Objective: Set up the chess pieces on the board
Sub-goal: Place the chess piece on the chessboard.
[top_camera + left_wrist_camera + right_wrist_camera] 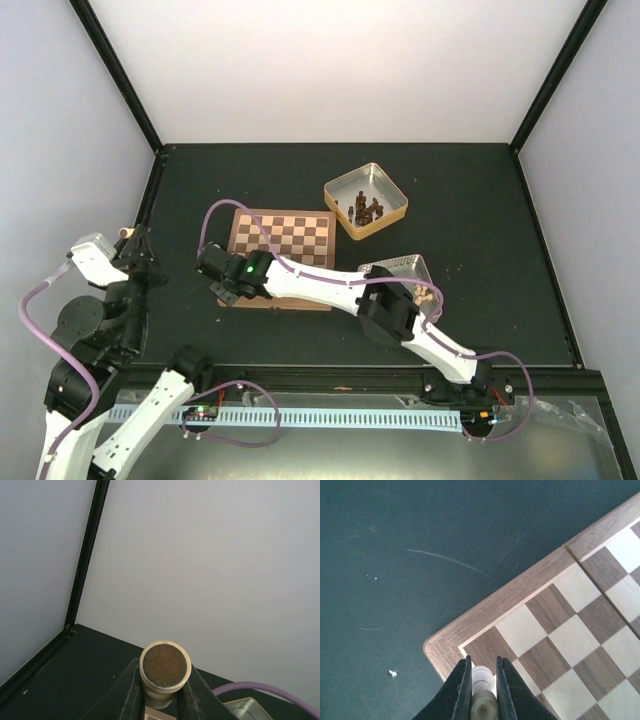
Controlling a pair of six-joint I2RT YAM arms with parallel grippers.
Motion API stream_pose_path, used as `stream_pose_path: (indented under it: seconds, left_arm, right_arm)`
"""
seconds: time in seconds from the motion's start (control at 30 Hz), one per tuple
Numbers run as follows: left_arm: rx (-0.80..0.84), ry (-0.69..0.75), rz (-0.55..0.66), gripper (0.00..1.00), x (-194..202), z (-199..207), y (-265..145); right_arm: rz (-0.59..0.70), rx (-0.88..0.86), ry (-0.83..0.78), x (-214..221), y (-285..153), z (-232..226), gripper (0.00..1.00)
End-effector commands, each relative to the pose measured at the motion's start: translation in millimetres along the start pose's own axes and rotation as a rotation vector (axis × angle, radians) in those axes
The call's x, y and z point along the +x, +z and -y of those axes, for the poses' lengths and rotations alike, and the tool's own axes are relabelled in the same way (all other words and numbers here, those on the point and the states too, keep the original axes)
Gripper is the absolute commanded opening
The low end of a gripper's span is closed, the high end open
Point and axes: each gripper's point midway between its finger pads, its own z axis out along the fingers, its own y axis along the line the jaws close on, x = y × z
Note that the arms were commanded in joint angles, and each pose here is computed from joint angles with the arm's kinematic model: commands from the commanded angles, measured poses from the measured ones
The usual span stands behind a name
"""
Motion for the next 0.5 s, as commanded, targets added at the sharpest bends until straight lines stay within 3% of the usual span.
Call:
stream_pose_path:
  seconds: [0.0, 0.47]
  left_arm:
    - [-0.004, 0.004, 0.035, 0.02, -14.0, -2.6, -7.7]
    - [-0.001, 0.004, 0.01, 0.02, -7.2, -1.8, -5.9]
  right_arm:
    - [0.04, 0.013, -0.043, -10.2, 8.9, -2.8, 0.11]
    - [0.049, 0.056, -0.065, -4.9, 35.7, 0.1, 0.16]
